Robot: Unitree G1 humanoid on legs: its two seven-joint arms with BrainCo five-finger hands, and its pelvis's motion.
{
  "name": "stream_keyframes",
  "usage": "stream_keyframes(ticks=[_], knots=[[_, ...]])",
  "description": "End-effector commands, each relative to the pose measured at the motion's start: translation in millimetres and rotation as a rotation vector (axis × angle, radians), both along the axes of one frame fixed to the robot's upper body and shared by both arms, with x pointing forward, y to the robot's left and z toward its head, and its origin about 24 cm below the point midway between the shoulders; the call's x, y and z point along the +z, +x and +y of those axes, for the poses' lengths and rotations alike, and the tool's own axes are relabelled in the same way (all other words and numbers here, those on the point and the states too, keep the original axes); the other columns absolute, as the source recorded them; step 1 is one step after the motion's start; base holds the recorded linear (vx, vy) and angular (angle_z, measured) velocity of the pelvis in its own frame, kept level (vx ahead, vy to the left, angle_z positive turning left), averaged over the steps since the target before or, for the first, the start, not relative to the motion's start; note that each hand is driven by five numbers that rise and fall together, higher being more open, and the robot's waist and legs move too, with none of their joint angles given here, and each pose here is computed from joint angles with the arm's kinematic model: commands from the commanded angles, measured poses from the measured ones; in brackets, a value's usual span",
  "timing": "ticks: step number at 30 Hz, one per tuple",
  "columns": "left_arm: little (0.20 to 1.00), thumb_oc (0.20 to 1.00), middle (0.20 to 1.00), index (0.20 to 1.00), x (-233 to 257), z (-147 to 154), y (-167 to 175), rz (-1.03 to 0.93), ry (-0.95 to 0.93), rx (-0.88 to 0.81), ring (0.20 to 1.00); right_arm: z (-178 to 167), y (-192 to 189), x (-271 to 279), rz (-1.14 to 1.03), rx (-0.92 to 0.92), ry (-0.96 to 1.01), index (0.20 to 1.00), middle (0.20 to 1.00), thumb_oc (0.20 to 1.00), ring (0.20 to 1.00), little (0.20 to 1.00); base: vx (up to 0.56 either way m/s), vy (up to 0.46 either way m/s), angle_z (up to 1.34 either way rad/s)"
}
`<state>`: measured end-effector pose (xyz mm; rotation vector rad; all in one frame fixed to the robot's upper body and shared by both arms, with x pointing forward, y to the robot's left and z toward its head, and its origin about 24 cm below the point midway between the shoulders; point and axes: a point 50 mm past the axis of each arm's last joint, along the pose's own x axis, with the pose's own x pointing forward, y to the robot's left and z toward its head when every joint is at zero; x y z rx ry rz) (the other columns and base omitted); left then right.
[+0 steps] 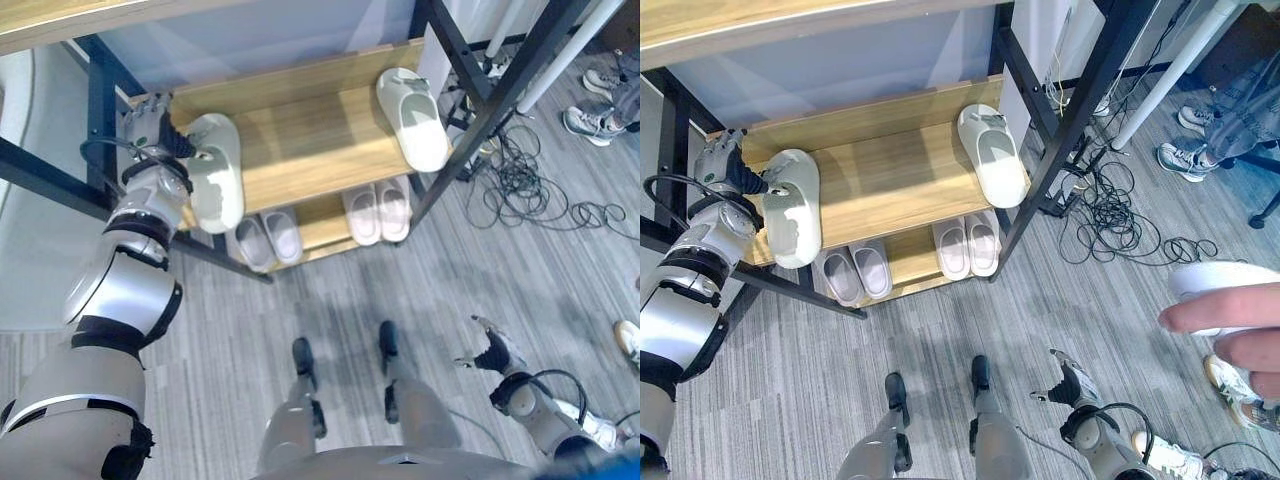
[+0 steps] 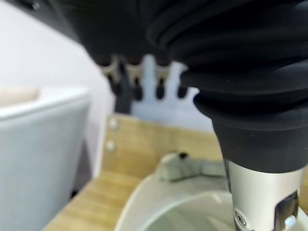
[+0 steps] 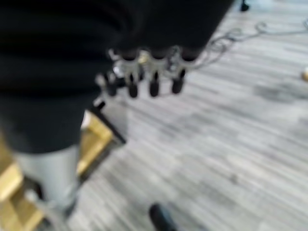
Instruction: Arrange the slippers neatly on the shoe rack.
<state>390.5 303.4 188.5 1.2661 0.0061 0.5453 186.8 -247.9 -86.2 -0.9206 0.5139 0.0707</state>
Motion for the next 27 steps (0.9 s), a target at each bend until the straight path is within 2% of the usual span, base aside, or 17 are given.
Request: stream_keyframes(ticks=[1, 5, 6, 7, 9, 12, 17, 18, 20, 21, 24, 25, 26, 27], knots=[[1.0, 1.0, 1.0, 1.0, 46.8, 12.5, -1.3, -0.105, 0.05, 0.038, 1.0, -5.0, 14.5, 14.8, -0.073, 0.018, 0.001, 1.0, 1.0, 1.0, 1.0, 1.0, 0.0, 0.0, 0.0], [1.0, 1.0, 1.0, 1.0, 43.6, 12.4, -1.3, -0.087, 0.066, 0.037, 1.0, -3.8, 11.7, 14.4, -0.074, 0.02, 0.007, 1.0, 1.0, 1.0, 1.0, 1.0, 0.0, 0.0, 0.0], [0.235, 0.235, 0.235, 0.235, 43.0, 12.7, -1.5, -0.078, 0.082, 0.038, 0.235, -3.6, 10.4, 14.1, -0.073, 0.022, 0.009, 1.0, 1.0, 1.0, 1.0, 1.0, 0.0, 0.0, 0.0], [0.2, 0.2, 0.2, 0.2, 38.7, 14.0, -1.9, -0.045, 0.107, 0.041, 0.2, -4.7, 10.4, 15.0, -0.076, 0.023, 0.007, 1.0, 1.0, 1.0, 1.0, 1.0, 0.0, 0.0, 0.0], [0.2, 0.2, 0.2, 0.2, 22.7, 12.2, -1.4, 0.016, 0.114, 0.065, 0.2, -4.7, 17.0, 10.4, -0.059, 0.008, -0.025, 1.0, 1.0, 1.0, 1.0, 1.0, 0.0, 0.0, 0.0], [0.2, 0.2, 0.2, 0.2, 3.1, 27.7, -10.4, 0.083, 0.057, 0.127, 0.2, 0.7, 21.5, 11.7, -0.068, 0.033, -0.036, 1.0, 1.0, 1.0, 1.0, 1.0, 0.0, 0.0, 0.0], [0.2, 0.2, 0.2, 0.2, -2.3, 25.6, -11.3, 0.058, 0.082, 0.119, 0.2, -2.4, 21.5, 15.6, -0.088, 0.047, -0.053, 1.0, 1.0, 1.0, 1.0, 1.0, 0.0, -0.002, -0.01], [0.2, 0.2, 0.2, 0.2, -3.1, 16.4, -6.9, 0.046, 0.064, 0.091, 0.2, -1.8, 21.3, 15.3, -0.086, 0.049, -0.055, 1.0, 1.0, 1.0, 1.0, 1.0, 0.0, 0.0, 0.0], [0.2, 0.2, 0.2, 0.2, 17.2, -23.2, 11.3, -0.065, 0.019, -0.03, 0.2, -4.6, 26.1, 19.3, -0.104, 0.039, -0.064, 1.0, 1.0, 1.0, 1.0, 1.0, 0.0, -0.015, 0.0], [0.2, 0.2, 0.2, 0.2, 17.5, -23.6, 11.5, -0.066, 0.018, -0.031, 0.2, -4.9, 26.2, 19.5, -0.105, 0.038, -0.064, 1.0, 1.0, 1.0, 1.0, 1.0, 0.0, 0.0, 0.0], [0.2, 0.2, 0.2, 0.2, 28.9, -77.8, 25.8, -0.172, -0.077, -0.194, 0.2, -2.9, 25.9, 18.4, -0.105, 0.036, -0.066, 1.0, 1.0, 1.0, 1.0, 1.0, 0.0, -0.023, 0.0], [0.2, 0.2, 0.2, 0.2, 28.8, -78.2, 25.8, -0.172, -0.078, -0.194, 0.2, -3.2, 25.7, 18.4, -0.104, 0.035, -0.066, 1.0, 1.0, 1.0, 1.0, 1.0, 0.01, -0.031, 0.01], [0.2, 0.2, 0.2, 0.2, 29.5, -114.9, 30.7, -0.201, -0.099, -0.291, 0.2, -1.7, 25.3, 16.3, -0.095, 0.034, -0.066, 1.0, 1.0, 1.0, 1.0, 1.0, 0.0, 0.0, 0.0], [0.2, 0.2, 0.2, 0.2, 28.0, -125.5, 31.7, -0.198, -0.104, -0.319, 0.2, -1.7, 24.6, 15.3, -0.09, 0.032, -0.067, 1.0, 1.0, 1.0, 1.0, 1.0, 0.02, -0.034, -0.01]])
